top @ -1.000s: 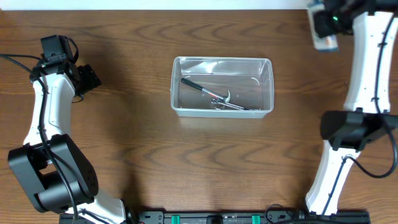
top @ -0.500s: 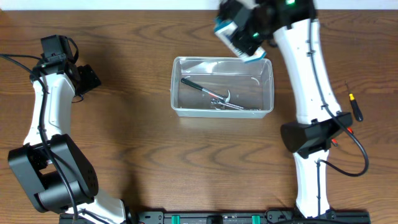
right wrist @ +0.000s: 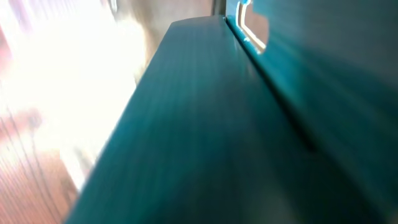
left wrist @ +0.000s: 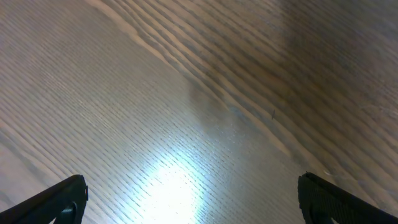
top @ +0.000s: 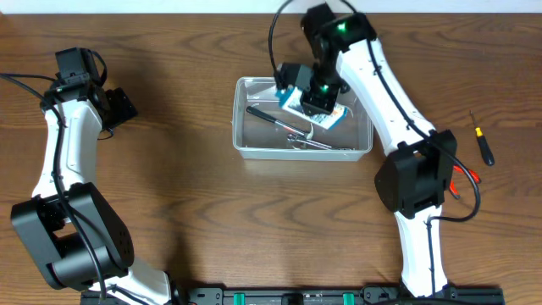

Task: Pack container
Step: 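Carry the box with the right gripper into the container, then open the right gripper to release the box in the container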

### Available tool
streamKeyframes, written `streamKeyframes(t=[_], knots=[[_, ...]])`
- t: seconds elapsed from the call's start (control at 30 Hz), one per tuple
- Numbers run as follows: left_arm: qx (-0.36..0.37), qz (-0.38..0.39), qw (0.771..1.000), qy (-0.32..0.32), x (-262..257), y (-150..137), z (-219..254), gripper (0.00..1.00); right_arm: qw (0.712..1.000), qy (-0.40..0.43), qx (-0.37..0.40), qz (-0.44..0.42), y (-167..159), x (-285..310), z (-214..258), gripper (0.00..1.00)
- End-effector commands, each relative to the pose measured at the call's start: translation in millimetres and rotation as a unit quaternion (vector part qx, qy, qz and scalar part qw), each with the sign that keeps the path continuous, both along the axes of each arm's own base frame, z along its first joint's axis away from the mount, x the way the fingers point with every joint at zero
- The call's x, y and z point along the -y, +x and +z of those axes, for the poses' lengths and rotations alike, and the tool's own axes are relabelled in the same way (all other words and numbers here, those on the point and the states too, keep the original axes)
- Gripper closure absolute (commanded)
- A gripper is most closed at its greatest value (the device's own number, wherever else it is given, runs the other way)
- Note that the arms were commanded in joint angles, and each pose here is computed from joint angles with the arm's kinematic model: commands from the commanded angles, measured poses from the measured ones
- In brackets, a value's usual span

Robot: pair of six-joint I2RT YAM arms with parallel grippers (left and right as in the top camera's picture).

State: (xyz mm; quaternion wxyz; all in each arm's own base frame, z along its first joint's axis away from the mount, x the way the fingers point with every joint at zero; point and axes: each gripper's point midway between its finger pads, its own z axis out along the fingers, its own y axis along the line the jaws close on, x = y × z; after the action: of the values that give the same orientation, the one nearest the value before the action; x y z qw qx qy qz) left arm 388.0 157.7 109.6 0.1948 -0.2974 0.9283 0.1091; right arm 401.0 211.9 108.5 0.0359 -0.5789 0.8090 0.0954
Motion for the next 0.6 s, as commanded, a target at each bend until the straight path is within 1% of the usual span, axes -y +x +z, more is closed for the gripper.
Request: streamKeyframes(t=[0.0,0.17,0.37,0.4,0.43,0.47,0.5,0.53,0.57], knots=[[0.004,0.004,1.0,0.006,-4.2,3.8,4.1,0.02,1.0,-0.006,-0.023,0.015,-12.1,1.4,-17.0,0.98],[0.004,0.004,1.0,0.006,-4.2,3.8,4.1,0.02,0.998,-0.017,-0.051,0.015,-24.3,6.7,-41.4,0.98],[0.004,0.004,1.0,0.006,-4.2,3.8,4.1,0.02,0.997,-0.026,-0.072,0.014,-35.1,11.4,-58.2,0.98],[0.004,0.004,1.0,0.006,-4.2,3.8,4.1,0.02,0.997,-0.026,-0.072,0.014,-35.6,11.7,-59.2,0.97],[0.004,0.004,1.0,0.006,-4.2,3.8,4.1,0.02,0.997,-0.026,-0.073,0.014,-35.9,11.7,-59.4,0.89],[0.004,0.004,1.0,0.006,-4.2,3.8,4.1,0.02,0.997,-0.026,-0.072,0.014,-35.5,11.7,-59.5,0.7],[0.004,0.004,1.0,0.006,-4.2,3.8,4.1,0.02,0.997,-0.026,-0.071,0.014,-34.8,11.5,-59.6,0.55],[0.004,0.004,1.0,0.006,-4.2,3.8,4.1,0.02,0.997,-0.025,-0.068,0.014,-33.6,10.9,-59.7,0.46],[0.004,0.004,1.0,0.006,-4.2,3.8,4.1,0.02,0.998,-0.023,-0.064,0.014,-31.5,10.1,-59.9,0.29]])
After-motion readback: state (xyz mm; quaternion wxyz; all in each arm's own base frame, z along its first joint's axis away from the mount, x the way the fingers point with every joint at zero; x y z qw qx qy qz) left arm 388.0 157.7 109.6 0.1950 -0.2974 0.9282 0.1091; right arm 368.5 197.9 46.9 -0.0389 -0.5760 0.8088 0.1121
